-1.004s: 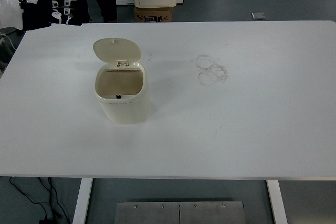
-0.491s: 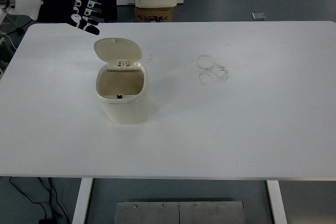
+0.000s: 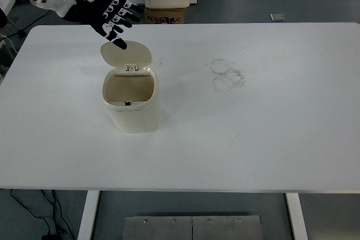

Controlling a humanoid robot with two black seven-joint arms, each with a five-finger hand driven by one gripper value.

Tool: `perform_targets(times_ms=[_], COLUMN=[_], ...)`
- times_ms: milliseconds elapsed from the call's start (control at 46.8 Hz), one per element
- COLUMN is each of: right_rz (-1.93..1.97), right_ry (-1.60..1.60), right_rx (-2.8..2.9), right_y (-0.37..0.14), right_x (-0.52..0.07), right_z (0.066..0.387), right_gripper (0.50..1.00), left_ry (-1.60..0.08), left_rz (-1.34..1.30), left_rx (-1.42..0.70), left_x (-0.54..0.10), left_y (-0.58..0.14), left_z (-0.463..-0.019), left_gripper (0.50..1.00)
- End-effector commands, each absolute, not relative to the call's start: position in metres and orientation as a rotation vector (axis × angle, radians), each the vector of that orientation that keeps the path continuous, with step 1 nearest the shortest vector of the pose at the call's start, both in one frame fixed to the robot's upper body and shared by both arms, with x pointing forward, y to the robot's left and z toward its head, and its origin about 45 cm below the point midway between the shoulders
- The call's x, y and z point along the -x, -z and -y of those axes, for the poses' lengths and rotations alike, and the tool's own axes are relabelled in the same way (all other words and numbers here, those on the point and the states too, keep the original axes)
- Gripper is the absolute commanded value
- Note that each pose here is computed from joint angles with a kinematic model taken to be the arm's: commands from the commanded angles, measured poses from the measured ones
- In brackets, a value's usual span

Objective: Close trash bin

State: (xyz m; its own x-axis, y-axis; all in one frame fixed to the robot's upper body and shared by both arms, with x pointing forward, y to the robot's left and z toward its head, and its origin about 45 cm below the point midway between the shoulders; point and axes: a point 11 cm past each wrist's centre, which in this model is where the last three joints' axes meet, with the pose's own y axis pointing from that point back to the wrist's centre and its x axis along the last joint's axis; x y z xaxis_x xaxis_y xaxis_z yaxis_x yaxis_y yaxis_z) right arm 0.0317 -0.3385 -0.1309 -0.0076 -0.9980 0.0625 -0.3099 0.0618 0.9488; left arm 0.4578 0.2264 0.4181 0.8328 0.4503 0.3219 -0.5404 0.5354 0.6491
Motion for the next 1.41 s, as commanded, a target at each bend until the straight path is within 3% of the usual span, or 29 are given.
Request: perform_targets(times_ms=[0,1389], right_rz=[1.464,1.466], right_ry=[0.993,0.996], right_rx=[-1.390,-1.387], right_y=[0.131,0.131], right_x=[-0.032,-0.031], right_z=[0.338,0.339], right_gripper=[0.991,0.991], left_ry=[-0.577,-0.338], left_rz=[0.123,0.028], left_rx=[-0.853,-0.997], left_x=[-0.454,-0.399], left_y=[-0.419,-0.357], left_z=[-0.224,-0.197], left_gripper=[1.000,1.000])
